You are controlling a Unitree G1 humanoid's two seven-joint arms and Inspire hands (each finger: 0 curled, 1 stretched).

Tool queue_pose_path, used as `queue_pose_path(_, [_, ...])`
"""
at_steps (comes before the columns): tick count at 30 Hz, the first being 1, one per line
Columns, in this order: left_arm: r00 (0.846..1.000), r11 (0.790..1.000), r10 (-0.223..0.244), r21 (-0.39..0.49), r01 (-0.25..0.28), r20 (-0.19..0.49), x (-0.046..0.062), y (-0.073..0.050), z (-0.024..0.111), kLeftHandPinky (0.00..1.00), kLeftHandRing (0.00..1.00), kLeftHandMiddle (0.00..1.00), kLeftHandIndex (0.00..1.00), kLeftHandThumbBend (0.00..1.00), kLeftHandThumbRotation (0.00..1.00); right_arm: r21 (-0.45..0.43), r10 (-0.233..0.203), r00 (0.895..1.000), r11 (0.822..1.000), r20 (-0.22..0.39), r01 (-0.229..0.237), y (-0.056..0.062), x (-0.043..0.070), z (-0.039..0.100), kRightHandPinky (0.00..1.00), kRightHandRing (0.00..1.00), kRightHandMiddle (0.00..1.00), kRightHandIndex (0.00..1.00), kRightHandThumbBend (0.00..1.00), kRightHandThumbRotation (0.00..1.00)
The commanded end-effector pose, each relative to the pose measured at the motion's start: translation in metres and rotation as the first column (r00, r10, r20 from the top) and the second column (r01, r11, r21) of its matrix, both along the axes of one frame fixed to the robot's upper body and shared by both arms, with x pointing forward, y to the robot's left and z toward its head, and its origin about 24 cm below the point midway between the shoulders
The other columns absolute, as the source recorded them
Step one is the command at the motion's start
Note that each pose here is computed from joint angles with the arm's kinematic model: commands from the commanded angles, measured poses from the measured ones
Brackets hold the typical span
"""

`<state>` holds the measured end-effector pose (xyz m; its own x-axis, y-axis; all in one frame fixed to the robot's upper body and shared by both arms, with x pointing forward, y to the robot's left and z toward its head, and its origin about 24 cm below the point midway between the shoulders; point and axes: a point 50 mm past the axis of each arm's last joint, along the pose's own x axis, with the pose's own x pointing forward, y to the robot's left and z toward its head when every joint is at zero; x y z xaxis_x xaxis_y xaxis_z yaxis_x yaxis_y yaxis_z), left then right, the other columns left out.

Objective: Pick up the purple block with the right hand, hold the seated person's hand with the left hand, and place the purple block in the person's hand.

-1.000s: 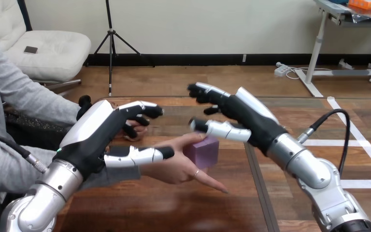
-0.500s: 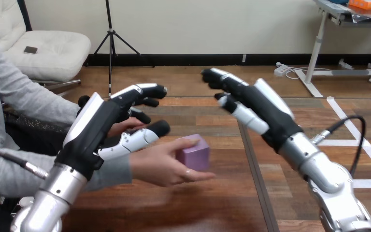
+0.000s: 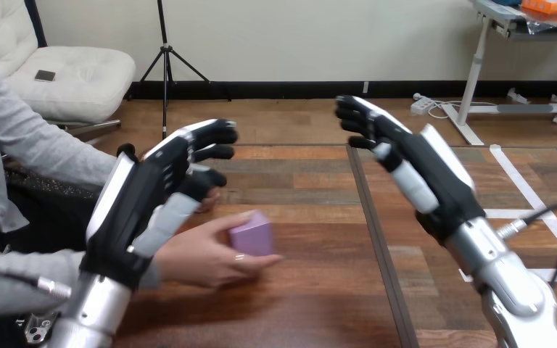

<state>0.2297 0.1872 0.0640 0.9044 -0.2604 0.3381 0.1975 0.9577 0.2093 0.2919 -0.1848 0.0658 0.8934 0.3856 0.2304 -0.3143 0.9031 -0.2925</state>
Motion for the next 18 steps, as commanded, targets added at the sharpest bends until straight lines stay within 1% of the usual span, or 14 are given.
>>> queue_pose_path(1, [1.0, 0.993, 0.016, -0.117, -0.017, -0.007, -0.009, -0.002, -0.002, 0.74, 0.85, 0.83, 0.83, 0.94, 0.97, 0.1, -0.023, 0.997, 0.995, 0.073, 0.016, -0.005, -0.008, 0.013, 0.9, 0.92, 0.93, 0.93, 1.0, 1.0])
queue_pose_path(3, [1.0, 0.991, 0.007, -0.133, -0.009, -0.012, -0.012, -0.002, -0.004, 0.77, 0.87, 0.84, 0.85, 0.91, 0.98, 0.126, -0.03, 0.997, 0.992, 0.072, 0.021, -0.005, -0.011, 0.01, 0.9, 0.92, 0.93, 0.93, 1.0, 1.0])
queue_pose_path(7, [1.0, 0.99, 0.008, -0.143, -0.012, -0.027, -0.018, -0.004, -0.009, 0.79, 0.88, 0.85, 0.86, 0.87, 0.99, 0.173, -0.043, 0.998, 0.984, 0.048, 0.034, -0.007, -0.021, 0.003, 0.9, 0.92, 0.92, 0.92, 1.0, 1.0])
queue_pose_path(9, [0.999, 0.989, 0.008, -0.148, -0.012, -0.031, -0.021, -0.004, -0.01, 0.8, 0.88, 0.86, 0.87, 0.83, 1.0, 0.192, -0.044, 0.998, 0.981, 0.04, 0.035, -0.007, -0.024, 0.001, 0.88, 0.91, 0.91, 0.91, 1.0, 1.0])
queue_pose_path(13, [0.998, 0.985, -0.002, -0.174, -0.008, -0.057, -0.026, -0.006, -0.014, 0.81, 0.89, 0.87, 0.88, 0.78, 1.0, 0.223, -0.037, 0.999, 0.974, 0.009, 0.034, -0.006, -0.034, -0.009, 0.87, 0.9, 0.9, 0.91, 1.0, 1.0])
queue_pose_path(15, [0.998, 0.983, -0.001, -0.181, -0.011, -0.064, -0.028, -0.007, -0.015, 0.81, 0.89, 0.87, 0.88, 0.76, 1.0, 0.226, -0.032, 0.999, 0.974, -0.003, 0.032, -0.006, -0.037, -0.012, 0.87, 0.9, 0.9, 0.9, 1.0, 1.0])
queue_pose_path(18, [0.997, 0.982, -0.009, -0.189, -0.005, -0.072, -0.029, -0.007, -0.018, 0.81, 0.89, 0.87, 0.89, 0.72, 1.0, 0.249, -0.035, 0.999, 0.968, -0.028, 0.041, -0.004, -0.043, -0.019, 0.86, 0.89, 0.89, 0.89, 1.0, 1.0])
